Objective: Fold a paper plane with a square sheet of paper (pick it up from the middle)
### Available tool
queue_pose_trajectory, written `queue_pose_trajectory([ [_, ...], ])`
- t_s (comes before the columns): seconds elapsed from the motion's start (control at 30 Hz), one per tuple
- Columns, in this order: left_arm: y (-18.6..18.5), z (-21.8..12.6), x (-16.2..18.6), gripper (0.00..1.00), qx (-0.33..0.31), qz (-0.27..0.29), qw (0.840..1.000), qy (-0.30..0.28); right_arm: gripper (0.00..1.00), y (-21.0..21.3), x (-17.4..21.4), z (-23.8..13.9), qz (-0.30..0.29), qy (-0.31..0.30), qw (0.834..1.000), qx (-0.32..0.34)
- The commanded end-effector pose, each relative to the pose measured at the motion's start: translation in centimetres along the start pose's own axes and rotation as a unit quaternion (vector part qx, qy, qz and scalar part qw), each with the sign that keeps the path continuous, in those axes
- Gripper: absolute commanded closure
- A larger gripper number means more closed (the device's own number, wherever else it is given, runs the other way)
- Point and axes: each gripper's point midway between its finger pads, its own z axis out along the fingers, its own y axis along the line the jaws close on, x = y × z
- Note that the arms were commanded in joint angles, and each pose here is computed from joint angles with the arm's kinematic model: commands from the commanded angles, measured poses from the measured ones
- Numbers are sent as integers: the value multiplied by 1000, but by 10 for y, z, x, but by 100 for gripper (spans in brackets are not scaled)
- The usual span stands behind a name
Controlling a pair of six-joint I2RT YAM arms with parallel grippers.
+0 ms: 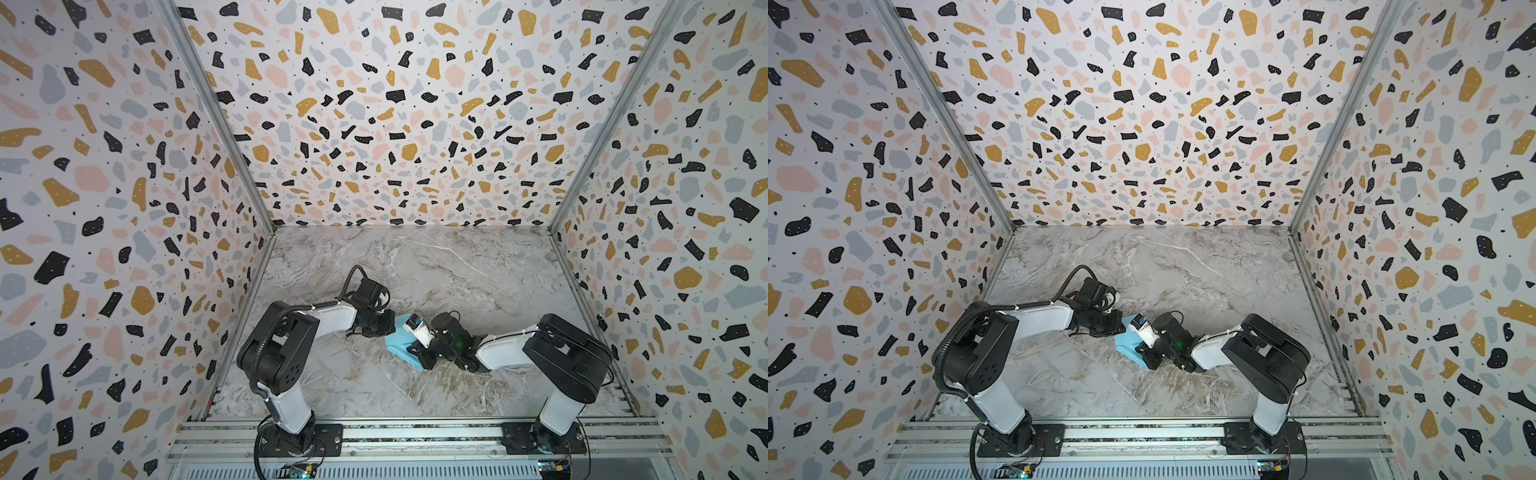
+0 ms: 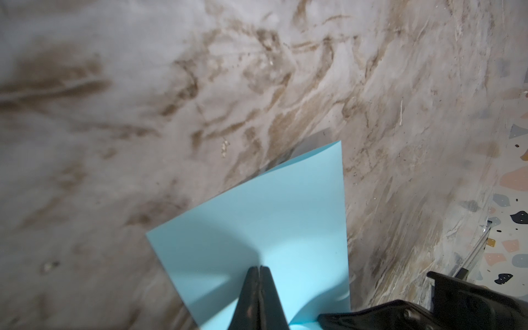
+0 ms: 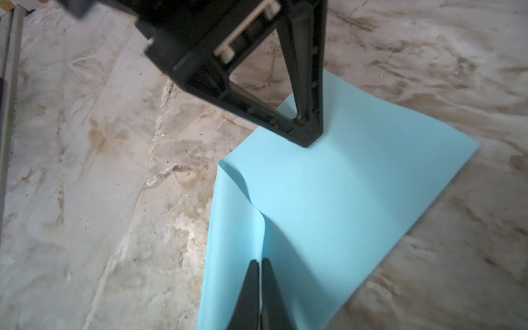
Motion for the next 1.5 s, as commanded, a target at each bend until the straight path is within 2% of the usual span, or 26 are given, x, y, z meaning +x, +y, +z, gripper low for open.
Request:
queue_pose_trajectory([
  [0.0, 10, 7, 12, 98, -14, -2, 1000, 24, 93, 2, 8, 4, 0, 25, 1000, -13],
  [0.37, 1, 3, 5, 97, 0, -5, 1000, 9, 93, 15, 10, 2, 1, 31, 998, -50],
  [1.07, -4, -4, -1, 97, 6, -6, 1000, -6, 93, 6, 12, 6, 19, 38, 999, -31],
  [1.47, 10, 4, 9, 99, -19, -5, 1000, 11, 93, 7, -9, -6, 24, 11, 999, -39],
])
